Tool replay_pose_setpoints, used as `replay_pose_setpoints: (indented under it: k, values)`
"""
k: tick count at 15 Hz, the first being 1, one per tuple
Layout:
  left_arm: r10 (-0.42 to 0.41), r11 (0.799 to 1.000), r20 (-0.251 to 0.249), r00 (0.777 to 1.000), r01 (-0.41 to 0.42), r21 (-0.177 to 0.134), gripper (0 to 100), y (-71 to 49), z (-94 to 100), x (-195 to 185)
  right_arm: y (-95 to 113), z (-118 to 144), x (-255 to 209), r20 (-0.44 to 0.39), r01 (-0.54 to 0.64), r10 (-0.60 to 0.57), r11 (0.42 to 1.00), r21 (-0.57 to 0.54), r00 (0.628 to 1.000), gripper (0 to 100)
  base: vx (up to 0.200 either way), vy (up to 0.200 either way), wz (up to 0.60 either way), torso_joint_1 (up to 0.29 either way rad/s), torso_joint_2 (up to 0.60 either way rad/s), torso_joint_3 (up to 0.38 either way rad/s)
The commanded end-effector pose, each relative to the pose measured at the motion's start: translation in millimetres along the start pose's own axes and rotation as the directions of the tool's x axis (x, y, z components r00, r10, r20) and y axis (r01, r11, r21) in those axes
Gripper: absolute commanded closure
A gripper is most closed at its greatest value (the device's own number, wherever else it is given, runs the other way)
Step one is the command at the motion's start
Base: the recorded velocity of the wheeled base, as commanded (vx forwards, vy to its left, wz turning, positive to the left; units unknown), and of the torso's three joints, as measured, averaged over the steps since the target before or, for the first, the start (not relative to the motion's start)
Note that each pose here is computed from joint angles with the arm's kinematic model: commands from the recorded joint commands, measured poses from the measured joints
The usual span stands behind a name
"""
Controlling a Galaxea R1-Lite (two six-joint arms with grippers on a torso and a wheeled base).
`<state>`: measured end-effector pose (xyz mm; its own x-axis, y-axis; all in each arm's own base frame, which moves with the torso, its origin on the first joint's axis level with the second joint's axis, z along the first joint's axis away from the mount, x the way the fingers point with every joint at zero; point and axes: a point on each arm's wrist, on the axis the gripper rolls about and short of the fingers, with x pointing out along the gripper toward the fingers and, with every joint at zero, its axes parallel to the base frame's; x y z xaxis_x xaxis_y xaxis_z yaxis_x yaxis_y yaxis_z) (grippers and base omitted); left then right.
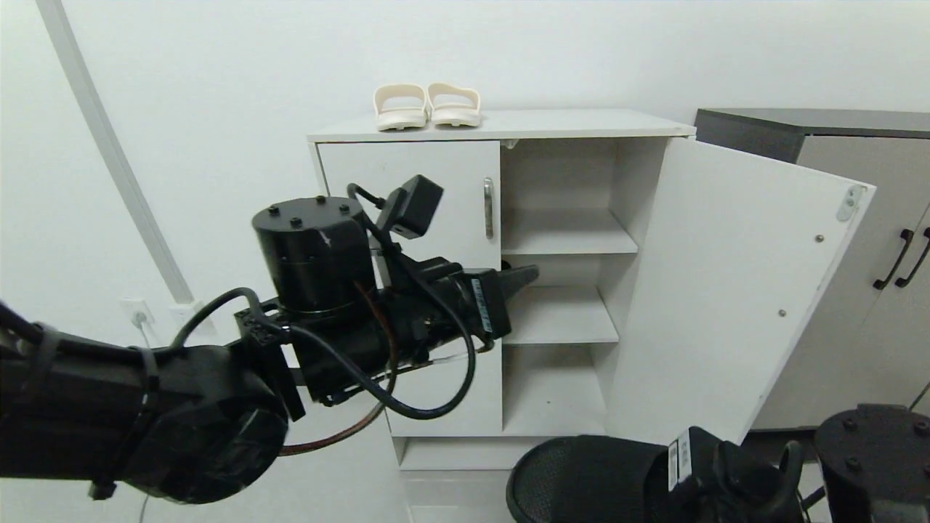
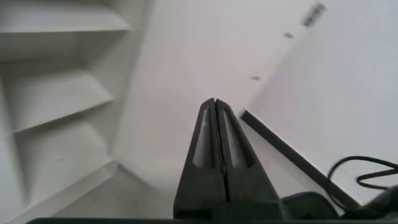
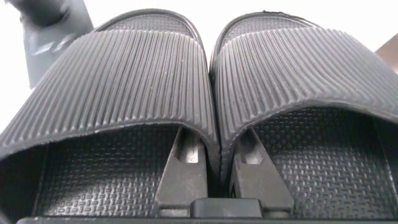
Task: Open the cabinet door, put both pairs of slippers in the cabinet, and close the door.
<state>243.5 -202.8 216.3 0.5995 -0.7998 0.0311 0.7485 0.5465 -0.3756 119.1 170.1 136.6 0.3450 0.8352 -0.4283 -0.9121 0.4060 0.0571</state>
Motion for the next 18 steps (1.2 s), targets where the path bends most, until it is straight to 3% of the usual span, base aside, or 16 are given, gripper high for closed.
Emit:
replay_pose_setpoints:
  k: [1, 3, 4, 5, 7, 8, 9, 10, 11, 12, 14, 16, 17, 18]
  values:
    - [0.078, 0.997, 0.051, 0.996, -0.078, 0.01, 100, 10.7, 15.8, -42, -26, 1, 12, -0.007, 0.093, -0.092, 0.995, 0.046, 0.996, 100, 0.0, 0.0, 0.0, 0.0, 0.0, 0.0]
    - [0.17, 0.98, 0.104, 0.98, -0.18, 0.088, 100, 10.6, 20.4, -94, -45, 4, 24, -0.001, 0.236, -0.237, 0.967, 0.097, 0.972, 100, 0.0, 0.0, 0.0, 0.0, 0.0, 0.0]
    - [0.183, 0.977, 0.113, 0.977, -0.193, 0.09, 100, 8.4, 20.7, -101, -46, 5, 27, 0.0, 0.259, -0.261, 0.96, 0.109, 0.965, 100, 0.0, 0.0, 0.0, 0.0, 0.0, 0.0]
    - [0.259, 0.958, 0.153, 0.954, -0.274, 0.086, 100, -4.5, 25.0, -131, -54, 13, 39, 0.023, 0.362, -0.371, 0.917, 0.167, 0.928, 100, 0.0, 0.0, 0.0, 0.0, 0.0, 0.0]
    - [0.421, 0.892, 0.184, 0.888, -0.443, 0.093, 100, -29.6, 27.7, -189, -65, 23, 57, 0.059, 0.468, -0.492, 0.854, 0.228, 0.869, 100, 0.0, 0.0, 0.0, 0.0, 0.0, 0.0]
    - [0.479, 0.855, 0.182, 0.859, -0.503, 0.122, 100, -38.9, 22.6, -215, -69, 26, 62, 0.067, 0.501, -0.53, 0.83, 0.245, 0.845, 100, 0.0, 0.0, 0.0, 0.0, 0.0, 0.0]
    - [0.543, 0.806, 0.191, 0.817, -0.572, 0.155, 100, -45.9, 14.0, -241, -72, 28, 66, 0.068, 0.532, -0.565, 0.806, 0.261, 0.822, 100, 0.0, 0.0, 0.0, 0.0, 0.0, 0.0]
    - [0.594, 0.761, 0.21, 0.777, -0.627, 0.167, 100, -48.3, 6.9, -259, -74, 29, 70, 0.065, 0.552, -0.586, 0.79, 0.267, 0.808, 100, 0.0, 0.0, 0.0, 0.0, 0.0, 0.0]
    - [0.667, 0.69, 0.235, 0.707, -0.705, 0.163, 100, -52.1, -12.2, -286, -76, 27, 74, 0.055, 0.569, -0.602, 0.778, 0.268, 0.797, 100, 0.0, 0.0, 0.0, 0.0, 0.0, 0.0]
    - [0.694, 0.654, 0.27, 0.667, -0.741, 0.151, 100, -57.1, -25.2, -301, -76, 27, 75, 0.052, 0.569, -0.601, 0.778, 0.267, 0.797, 100, 0.0, 0.0, 0.0, 0.0, 0.0, 0.0]
    - [0.768, 0.548, 0.319, 0.555, -0.828, 0.12, 100, -65.3, -52.2, -324, -76, 27, 75, 0.052, 0.569, -0.601, 0.778, 0.267, 0.797, 100, 0.0, 0.0, 0.0, 0.0, 0.0, 0.0]
    - [0.814, 0.464, 0.353, 0.461, -0.882, 0.084, 100, -68.3, -74.5, -333, -75, 26, 75, 0.051, 0.568, -0.6, 0.779, 0.266, 0.798, 100, 0.0, 0.0, 0.0, 0.0, 0.0, 0.0]
    - [0.83, 0.429, 0.361, 0.426, -0.9, 0.076, 100, -66.8, -84.8, -334, -75, 26, 75, 0.05, 0.568, -0.599, 0.779, 0.265, 0.799, 100, 0.0, 0.0, 0.0, 0.0, 0.0, 0.0]
    - [0.841, 0.4, 0.361, 0.403, -0.912, 0.087, 100, -64.3, -94.4, -334, -75, 26, 75, 0.05, 0.568, -0.599, 0.779, 0.265, 0.799, 100, 0.0, 0.0, 0.0, 0.0, 0.0, 0.0]
